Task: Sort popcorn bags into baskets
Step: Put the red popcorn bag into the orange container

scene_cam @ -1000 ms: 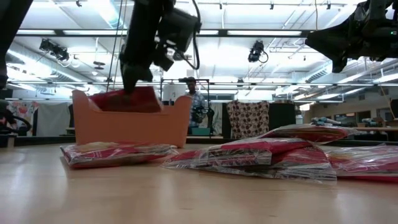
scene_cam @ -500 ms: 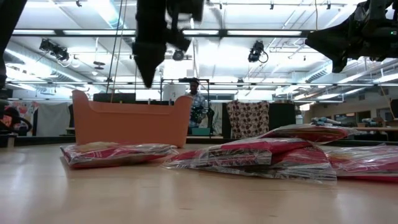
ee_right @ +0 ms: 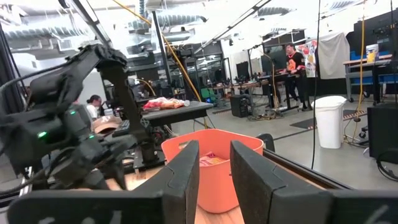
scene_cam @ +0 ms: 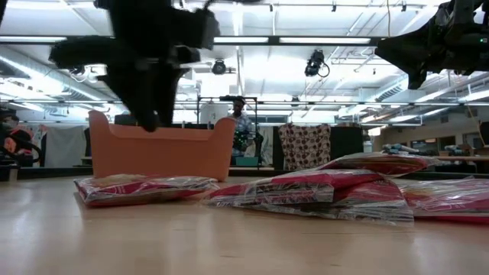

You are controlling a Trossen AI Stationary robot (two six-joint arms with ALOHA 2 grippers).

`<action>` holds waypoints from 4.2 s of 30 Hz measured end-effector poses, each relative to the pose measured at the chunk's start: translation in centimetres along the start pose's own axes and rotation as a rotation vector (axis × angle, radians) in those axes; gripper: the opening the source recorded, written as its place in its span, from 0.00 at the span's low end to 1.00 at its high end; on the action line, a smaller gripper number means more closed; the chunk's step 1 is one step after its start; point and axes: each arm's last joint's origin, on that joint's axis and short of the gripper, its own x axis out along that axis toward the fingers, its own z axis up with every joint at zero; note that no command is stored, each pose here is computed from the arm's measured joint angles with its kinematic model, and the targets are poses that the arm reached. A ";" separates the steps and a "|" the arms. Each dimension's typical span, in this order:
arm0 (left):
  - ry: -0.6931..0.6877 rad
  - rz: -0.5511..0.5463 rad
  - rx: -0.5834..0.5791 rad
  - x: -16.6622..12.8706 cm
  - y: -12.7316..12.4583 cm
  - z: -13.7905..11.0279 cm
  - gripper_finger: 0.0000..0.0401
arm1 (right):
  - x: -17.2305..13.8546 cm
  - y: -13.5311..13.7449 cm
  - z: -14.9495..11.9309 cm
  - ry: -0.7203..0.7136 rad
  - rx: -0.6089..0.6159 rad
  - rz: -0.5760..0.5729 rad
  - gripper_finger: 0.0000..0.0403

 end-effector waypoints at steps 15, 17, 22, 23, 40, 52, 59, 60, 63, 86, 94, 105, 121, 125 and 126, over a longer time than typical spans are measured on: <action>-0.078 -0.027 0.134 0.1 -7.3 -0.8 0.41 | 0.0 0.0 0.0 0.000 0.000 0.000 0.24; -0.066 -0.019 0.205 0.5 -8.3 -1.0 0.41 | 0.0 0.0 0.0 0.000 0.000 0.000 0.24; 0.008 0.028 0.360 1.5 -9.9 -1.7 0.41 | 0.0 0.0 0.0 -0.001 0.000 0.000 0.24; 0.020 0.038 0.372 1.7 -10.1 -1.8 0.41 | 0.0 0.0 0.0 0.000 0.000 0.000 0.24; 0.122 0.106 0.408 4.4 -9.7 -3.8 0.34 | 0.0 0.0 0.0 -0.001 0.000 0.000 0.24; 0.096 0.104 0.224 4.4 -9.3 -3.1 0.01 | 0.0 0.0 0.0 0.000 0.000 0.000 0.24; 0.100 0.166 0.162 0.4 -6.5 -2.0 0.01 | 0.0 0.0 0.0 0.000 0.000 0.000 0.24; 0.093 0.174 0.144 -0.3 -6.1 -1.9 0.01 | 0.0 0.0 0.0 0.000 0.000 0.000 0.24; 0.063 0.203 0.075 -2.4 -4.5 -1.6 0.00 | 0.0 0.0 0.0 0.000 0.000 0.000 0.24; 0.155 0.426 -0.457 -5.0 8.1 -3.5 0.00 | 0.0 0.0 0.0 0.000 0.000 0.003 0.24; 0.343 0.426 -0.387 -0.2 10.1 -5.6 0.00 | 0.0 0.0 0.0 0.000 0.000 0.000 0.24; 0.454 0.354 -0.455 4.4 13.9 -7.8 0.01 | 0.0 0.0 0.0 0.000 0.000 0.000 0.24; 0.483 0.292 -0.440 4.5 15.2 -8.4 0.29 | 0.0 0.0 0.0 -0.001 0.000 0.000 0.24; 0.444 0.270 -0.427 2.7 15.6 -8.4 0.31 | 0.0 0.0 0.0 0.000 0.000 -0.001 0.24; 0.427 0.269 -0.430 2.3 15.7 -8.4 0.31 | 0.0 0.0 0.0 0.000 0.000 0.000 0.24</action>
